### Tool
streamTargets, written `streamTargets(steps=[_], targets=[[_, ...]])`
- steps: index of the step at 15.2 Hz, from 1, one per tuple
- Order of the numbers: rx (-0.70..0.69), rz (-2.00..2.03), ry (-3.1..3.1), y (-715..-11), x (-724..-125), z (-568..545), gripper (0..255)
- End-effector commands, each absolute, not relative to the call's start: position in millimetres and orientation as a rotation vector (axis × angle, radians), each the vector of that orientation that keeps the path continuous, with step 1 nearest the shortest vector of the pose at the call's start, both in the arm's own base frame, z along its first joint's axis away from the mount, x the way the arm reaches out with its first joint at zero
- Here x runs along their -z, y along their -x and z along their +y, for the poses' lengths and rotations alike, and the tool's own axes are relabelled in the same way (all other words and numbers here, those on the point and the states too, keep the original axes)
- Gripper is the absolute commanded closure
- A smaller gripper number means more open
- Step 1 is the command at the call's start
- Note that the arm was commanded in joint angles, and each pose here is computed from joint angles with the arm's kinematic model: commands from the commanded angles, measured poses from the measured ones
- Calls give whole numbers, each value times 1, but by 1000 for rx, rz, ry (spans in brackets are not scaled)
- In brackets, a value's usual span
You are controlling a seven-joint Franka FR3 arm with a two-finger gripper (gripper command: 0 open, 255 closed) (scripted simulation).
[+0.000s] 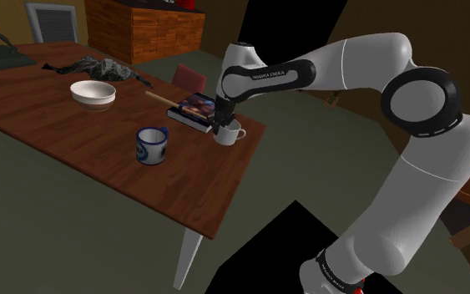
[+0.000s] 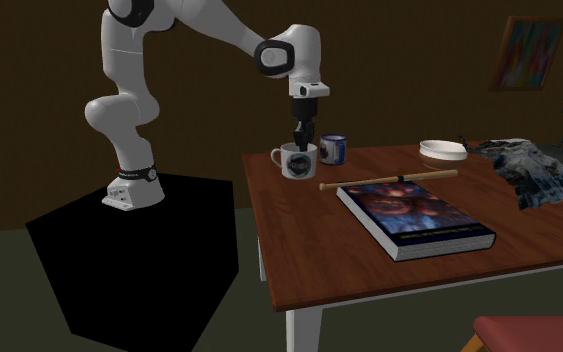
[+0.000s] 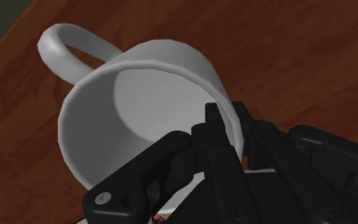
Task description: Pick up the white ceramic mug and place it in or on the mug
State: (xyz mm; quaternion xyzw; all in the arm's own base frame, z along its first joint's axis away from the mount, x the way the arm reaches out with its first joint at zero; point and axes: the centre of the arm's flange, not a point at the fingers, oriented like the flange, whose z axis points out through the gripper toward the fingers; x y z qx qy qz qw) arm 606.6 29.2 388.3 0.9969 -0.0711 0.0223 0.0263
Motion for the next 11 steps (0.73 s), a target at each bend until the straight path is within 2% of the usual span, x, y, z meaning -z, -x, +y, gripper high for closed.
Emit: streamTargets(steps=[1,11], targets=[[-68,-219,-3081,-608,-400,29,255],[-68,-219,-3081,-608,-452,29,255]])
